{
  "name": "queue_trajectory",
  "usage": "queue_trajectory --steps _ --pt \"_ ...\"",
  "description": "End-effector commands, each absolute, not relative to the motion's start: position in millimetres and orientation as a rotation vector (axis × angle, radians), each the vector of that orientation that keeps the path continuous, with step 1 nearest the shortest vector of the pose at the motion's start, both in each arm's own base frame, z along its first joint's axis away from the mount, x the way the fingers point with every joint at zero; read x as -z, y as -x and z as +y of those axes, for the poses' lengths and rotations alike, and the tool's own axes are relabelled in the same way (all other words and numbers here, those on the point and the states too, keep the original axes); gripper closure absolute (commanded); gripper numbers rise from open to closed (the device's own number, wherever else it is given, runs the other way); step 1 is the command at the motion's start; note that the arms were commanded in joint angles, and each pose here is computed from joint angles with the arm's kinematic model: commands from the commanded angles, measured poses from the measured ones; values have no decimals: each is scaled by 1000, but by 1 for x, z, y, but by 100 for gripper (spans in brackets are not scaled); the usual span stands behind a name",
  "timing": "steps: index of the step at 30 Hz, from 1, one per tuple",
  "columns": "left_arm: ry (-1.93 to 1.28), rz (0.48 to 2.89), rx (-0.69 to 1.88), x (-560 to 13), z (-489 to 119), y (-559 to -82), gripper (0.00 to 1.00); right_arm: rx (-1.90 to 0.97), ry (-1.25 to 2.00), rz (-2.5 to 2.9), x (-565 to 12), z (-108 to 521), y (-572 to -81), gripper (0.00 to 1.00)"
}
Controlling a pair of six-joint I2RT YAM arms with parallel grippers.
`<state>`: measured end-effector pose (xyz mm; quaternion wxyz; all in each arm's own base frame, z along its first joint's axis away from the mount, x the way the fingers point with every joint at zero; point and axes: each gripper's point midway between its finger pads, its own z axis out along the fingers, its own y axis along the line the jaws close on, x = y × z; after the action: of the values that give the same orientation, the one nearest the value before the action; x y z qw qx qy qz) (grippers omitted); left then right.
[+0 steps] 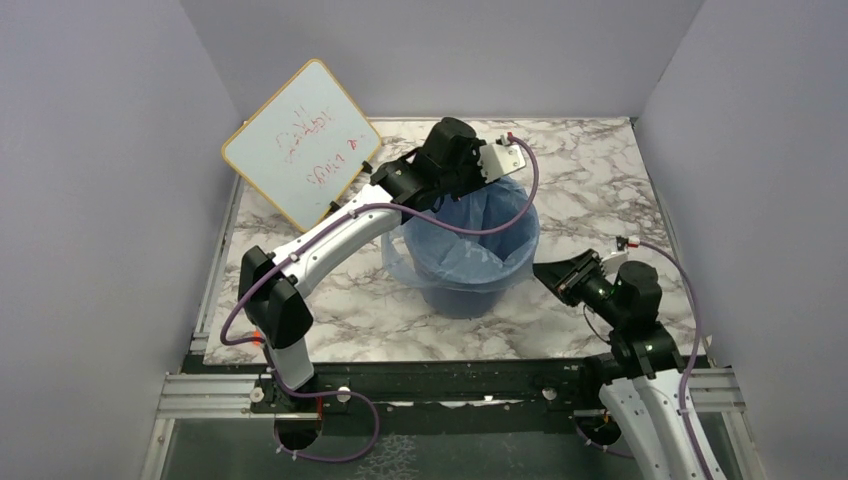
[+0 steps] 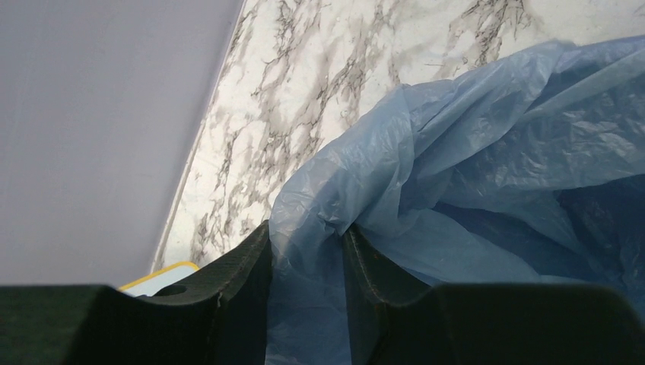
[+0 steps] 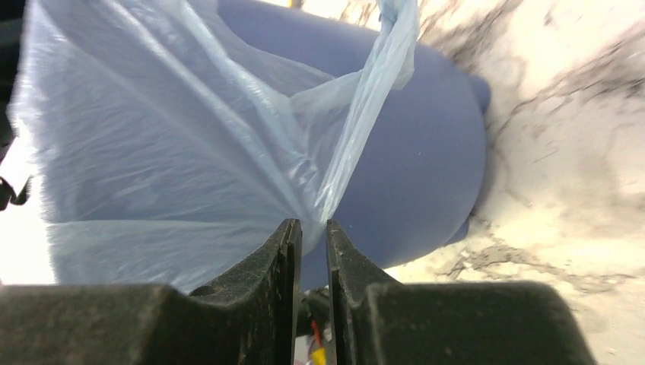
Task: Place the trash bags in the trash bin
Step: Place the trash bag in the trash bin.
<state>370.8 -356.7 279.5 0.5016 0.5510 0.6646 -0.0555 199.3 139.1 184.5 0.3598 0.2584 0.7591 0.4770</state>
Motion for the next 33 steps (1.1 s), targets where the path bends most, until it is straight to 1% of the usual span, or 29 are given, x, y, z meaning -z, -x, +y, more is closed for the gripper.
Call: queue_trajectory --steps 1,3,4,6,8,10,13,16,19,21,24,25,27,28,31,33 --pt "-1380 1646 126 -262 -348 -360 100 -902 -700 1923 -197 98 -204 76" --pt "-1382 1641 115 -263 -346 -361 100 -847 -697 1879 -212 88 -204 72" --pt "-1384 1641 115 -262 -346 -361 100 -855 -657 1848 -224 89 -205 67" --pt "-1391 1639 126 -261 -348 -359 100 -910 -539 1794 -246 99 -206 61" --pt "-1391 1640 130 -261 -348 -359 100 -972 -525 1770 -259 106 -210 57" --pt "-1404 1631 161 -260 -352 -355 100 -1031 -561 1763 -266 112 -216 55" --pt "-1407 1624 171 -262 -352 -353 100 -1114 -505 1748 -278 125 -224 54" --pt "-1407 1623 172 -262 -351 -352 100 -1149 -517 1758 -279 130 -230 50" --pt "-1404 1621 169 -263 -350 -351 100 -1191 -536 1747 -279 133 -231 50" --pt "-1405 1621 168 -263 -350 -350 100 -1233 -528 1733 -278 137 -229 54" --pt "-1393 1625 174 -264 -350 -350 100 -1278 -492 1734 -277 143 -225 68" --pt "-1390 1628 173 -264 -350 -351 100 -1286 -479 1748 -274 145 -223 75" --pt "-1361 1640 162 -266 -349 -354 100 -1314 -442 1784 -268 151 -218 82" --pt "-1341 1650 137 -266 -347 -357 100 -1329 -423 1804 -263 154 -215 87" --pt "-1315 1663 121 -267 -346 -361 100 -1381 -360 1878 -247 164 -204 98" --pt "-1309 1665 123 -268 -346 -362 100 -1405 -322 1922 -237 169 -195 99"
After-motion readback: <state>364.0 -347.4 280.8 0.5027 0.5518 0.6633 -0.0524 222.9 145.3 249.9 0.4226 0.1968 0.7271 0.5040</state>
